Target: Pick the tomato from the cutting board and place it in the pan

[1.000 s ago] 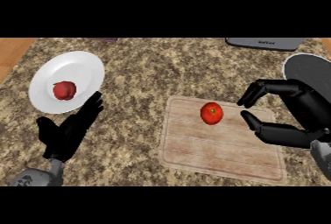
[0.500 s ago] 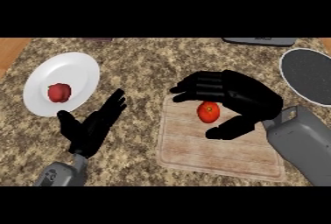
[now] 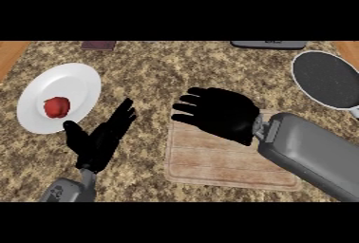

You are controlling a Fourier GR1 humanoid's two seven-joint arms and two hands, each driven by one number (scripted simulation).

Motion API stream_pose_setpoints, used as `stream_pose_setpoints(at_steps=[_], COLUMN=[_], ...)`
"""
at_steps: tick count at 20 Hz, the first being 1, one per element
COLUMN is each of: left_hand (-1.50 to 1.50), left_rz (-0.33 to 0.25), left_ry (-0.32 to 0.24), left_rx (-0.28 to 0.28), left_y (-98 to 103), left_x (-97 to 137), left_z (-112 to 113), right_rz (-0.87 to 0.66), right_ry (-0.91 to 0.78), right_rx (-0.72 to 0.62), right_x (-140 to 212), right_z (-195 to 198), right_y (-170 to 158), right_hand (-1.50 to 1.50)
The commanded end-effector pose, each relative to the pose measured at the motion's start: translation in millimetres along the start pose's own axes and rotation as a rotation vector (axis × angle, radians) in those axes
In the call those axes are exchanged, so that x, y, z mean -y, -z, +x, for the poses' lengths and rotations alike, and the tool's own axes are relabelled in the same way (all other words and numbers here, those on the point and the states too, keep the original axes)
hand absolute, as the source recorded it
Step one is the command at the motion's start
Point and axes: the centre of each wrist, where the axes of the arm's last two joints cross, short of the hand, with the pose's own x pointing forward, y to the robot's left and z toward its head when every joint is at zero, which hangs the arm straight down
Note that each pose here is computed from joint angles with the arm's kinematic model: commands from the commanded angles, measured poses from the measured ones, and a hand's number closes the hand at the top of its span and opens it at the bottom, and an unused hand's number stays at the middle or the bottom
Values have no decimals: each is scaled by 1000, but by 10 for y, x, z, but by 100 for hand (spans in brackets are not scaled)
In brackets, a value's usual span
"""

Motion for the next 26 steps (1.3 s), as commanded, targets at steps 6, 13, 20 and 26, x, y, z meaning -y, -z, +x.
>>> stream_pose_setpoints(at_steps=[6,13,20,26], left_hand=[0,0,0,0], left_rz=[37,32,54,39], left_ry=[-19,7,8,-12], left_rx=[2,12,10,21], left_y=[-80,-217,-132,-57], left_x=[-11,-191,-41,7], left_z=[-14,-94,-150,129], right_rz=[391,464,425,367], right_ry=[-353,-317,-358,-491], right_rx=[-176,-260,-290,-359], right_x=[38,-412,-753,-576], right_z=[823,1183,1036,805], right_y=[525,697,605,537], right_hand=[-150,-150,-150,-150])
